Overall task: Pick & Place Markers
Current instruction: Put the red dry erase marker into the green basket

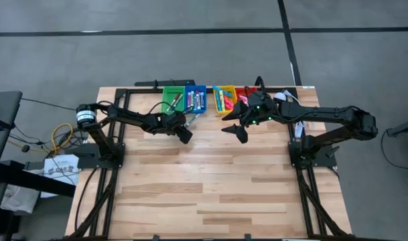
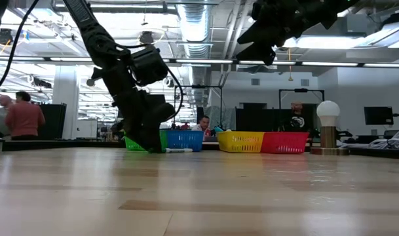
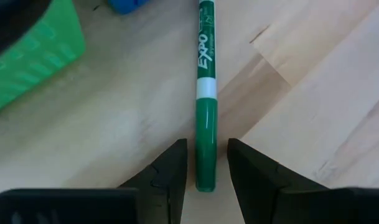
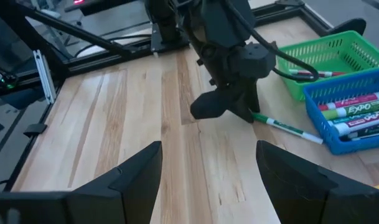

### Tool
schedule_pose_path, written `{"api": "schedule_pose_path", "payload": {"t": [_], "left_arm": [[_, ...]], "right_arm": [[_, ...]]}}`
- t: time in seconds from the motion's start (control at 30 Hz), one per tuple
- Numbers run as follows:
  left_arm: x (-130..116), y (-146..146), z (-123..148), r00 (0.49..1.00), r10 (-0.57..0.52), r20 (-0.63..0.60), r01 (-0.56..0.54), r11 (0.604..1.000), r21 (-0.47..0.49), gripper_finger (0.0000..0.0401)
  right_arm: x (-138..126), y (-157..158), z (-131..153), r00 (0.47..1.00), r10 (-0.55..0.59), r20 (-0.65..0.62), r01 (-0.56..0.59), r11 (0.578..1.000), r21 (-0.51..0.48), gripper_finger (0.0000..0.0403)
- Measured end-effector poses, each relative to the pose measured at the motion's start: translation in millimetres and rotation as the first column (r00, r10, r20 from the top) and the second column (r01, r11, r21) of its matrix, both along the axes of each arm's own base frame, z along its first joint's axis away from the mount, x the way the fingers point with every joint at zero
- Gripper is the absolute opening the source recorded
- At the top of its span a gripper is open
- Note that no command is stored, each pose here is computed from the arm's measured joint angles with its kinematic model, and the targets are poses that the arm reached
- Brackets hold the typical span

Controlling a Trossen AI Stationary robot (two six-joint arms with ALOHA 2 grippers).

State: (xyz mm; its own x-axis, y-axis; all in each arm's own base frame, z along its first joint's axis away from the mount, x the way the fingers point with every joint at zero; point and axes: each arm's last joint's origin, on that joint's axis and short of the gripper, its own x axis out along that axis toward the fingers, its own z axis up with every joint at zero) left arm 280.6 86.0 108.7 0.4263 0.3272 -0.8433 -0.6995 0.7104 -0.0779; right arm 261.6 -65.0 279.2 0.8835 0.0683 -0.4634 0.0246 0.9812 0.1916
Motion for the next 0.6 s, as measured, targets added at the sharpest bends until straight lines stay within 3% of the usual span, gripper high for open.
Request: {"api": "schedule_pose_path", "payload": {"t": [0.17,0.37,0.6], "left_arm": [[-3.5,-2.1,-7.0,1.000,0.000,-0.020,-0.001,1.000,-0.007,0.0101],[-1.7,-9.3,-7.0,1.000,-0.023,-0.013,0.023,1.000,-0.006,0.0028],[0.8,-20.6,-6.9,0.998,-0.059,-0.009,0.059,0.998,-0.002,0.0040]], "right_arm": [[0.2,0.5,0.2,1.000,-0.006,0.001,0.006,1.000,0.018,0.0249],[0.7,2.4,0.2,1.000,-0.007,-0.001,0.007,0.999,0.035,0.0249],[2.6,9.9,0.6,1.000,0.021,0.003,-0.021,0.999,0.035,0.0249]]}}
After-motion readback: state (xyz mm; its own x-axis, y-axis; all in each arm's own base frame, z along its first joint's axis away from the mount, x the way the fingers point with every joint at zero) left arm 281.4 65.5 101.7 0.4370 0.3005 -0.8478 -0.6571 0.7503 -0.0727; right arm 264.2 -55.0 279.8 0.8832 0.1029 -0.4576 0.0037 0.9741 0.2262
